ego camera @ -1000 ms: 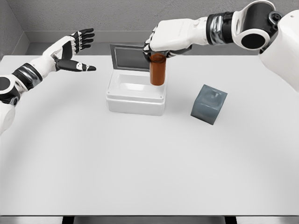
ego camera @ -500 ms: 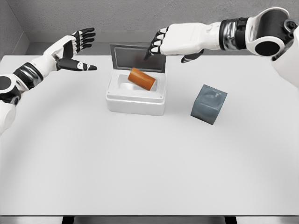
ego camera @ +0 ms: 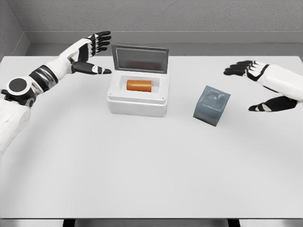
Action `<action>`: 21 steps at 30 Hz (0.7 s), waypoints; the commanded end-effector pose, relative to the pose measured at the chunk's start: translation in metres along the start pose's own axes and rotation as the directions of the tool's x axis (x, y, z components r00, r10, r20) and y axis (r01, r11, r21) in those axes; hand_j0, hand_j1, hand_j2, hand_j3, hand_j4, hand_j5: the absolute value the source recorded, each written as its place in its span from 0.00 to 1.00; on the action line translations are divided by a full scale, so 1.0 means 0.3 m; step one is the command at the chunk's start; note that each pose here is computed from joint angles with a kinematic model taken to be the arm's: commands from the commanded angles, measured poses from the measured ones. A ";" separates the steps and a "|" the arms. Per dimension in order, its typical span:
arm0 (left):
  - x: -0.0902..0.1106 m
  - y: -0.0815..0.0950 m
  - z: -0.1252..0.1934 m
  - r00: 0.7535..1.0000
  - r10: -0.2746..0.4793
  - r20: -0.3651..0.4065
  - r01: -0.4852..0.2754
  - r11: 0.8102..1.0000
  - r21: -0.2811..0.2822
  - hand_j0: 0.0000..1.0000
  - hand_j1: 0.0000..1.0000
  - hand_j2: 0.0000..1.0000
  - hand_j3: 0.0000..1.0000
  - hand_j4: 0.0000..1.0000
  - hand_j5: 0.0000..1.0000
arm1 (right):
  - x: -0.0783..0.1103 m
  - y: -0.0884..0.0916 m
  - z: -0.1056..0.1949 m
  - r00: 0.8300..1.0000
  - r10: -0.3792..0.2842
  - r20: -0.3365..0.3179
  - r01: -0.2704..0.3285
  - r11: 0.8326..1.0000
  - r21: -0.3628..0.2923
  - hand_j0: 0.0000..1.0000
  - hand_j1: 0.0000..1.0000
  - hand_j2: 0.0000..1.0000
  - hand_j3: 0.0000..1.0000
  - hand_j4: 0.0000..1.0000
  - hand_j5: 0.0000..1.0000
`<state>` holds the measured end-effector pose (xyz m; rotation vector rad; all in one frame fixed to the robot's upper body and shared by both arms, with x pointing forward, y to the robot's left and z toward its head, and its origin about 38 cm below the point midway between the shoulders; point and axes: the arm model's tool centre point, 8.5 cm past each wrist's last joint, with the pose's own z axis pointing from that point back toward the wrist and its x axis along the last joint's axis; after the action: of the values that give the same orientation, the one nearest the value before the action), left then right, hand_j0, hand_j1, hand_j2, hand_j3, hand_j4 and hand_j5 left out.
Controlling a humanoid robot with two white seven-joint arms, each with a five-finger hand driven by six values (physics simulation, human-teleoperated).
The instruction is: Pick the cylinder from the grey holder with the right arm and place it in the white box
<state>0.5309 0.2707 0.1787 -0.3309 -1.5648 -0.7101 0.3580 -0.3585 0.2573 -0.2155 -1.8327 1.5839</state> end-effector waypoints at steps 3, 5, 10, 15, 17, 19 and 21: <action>0.008 -0.022 -0.019 1.000 0.010 0.016 -0.010 1.000 -0.011 1.00 1.00 1.00 1.00 1.00 1.00 | -0.011 0.029 0.089 0.992 -0.130 0.004 0.128 0.971 -0.200 1.00 1.00 1.00 1.00 1.00 1.00; 0.011 -0.032 -0.026 1.000 0.012 0.020 -0.012 1.000 -0.017 1.00 1.00 1.00 1.00 1.00 1.00 | -0.010 0.057 0.112 0.988 -0.154 -0.005 0.149 0.962 -0.230 1.00 1.00 1.00 1.00 1.00 1.00; 0.015 -0.036 -0.026 1.000 0.004 0.028 -0.004 1.000 -0.020 1.00 1.00 1.00 1.00 1.00 1.00 | -0.018 0.097 0.134 0.982 -0.186 -0.021 0.175 0.952 -0.253 1.00 1.00 1.00 1.00 1.00 1.00; 0.031 -0.049 -0.020 0.999 0.000 0.047 0.002 0.999 -0.033 1.00 1.00 1.00 1.00 1.00 1.00 | -0.015 0.101 0.131 0.982 -0.188 -0.017 0.177 0.952 -0.251 1.00 1.00 1.00 1.00 1.00 1.00; 0.035 -0.061 -0.017 0.998 -0.001 0.056 0.004 0.999 -0.042 1.00 1.00 1.00 1.00 1.00 1.00 | -0.015 0.102 0.131 0.982 -0.189 -0.018 0.178 0.952 -0.250 1.00 1.00 1.00 1.00 1.00 1.00; 0.044 -0.080 -0.015 0.998 -0.004 0.068 0.008 0.998 -0.058 1.00 1.00 1.00 1.00 1.00 1.00 | -0.015 0.103 0.131 0.982 -0.190 -0.017 0.179 0.951 -0.251 1.00 1.00 1.00 1.00 1.00 1.00; 0.047 -0.097 -0.012 0.997 -0.002 0.078 0.007 0.998 -0.068 1.00 1.00 1.00 1.00 1.00 1.00 | -0.015 0.102 0.130 0.982 -0.189 -0.017 0.178 0.951 -0.252 1.00 1.00 1.00 1.00 1.00 1.00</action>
<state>0.5154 0.2484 0.1758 -0.3895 -1.5920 -0.7573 0.3288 -0.3848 0.2264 -0.1879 -1.9531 1.2221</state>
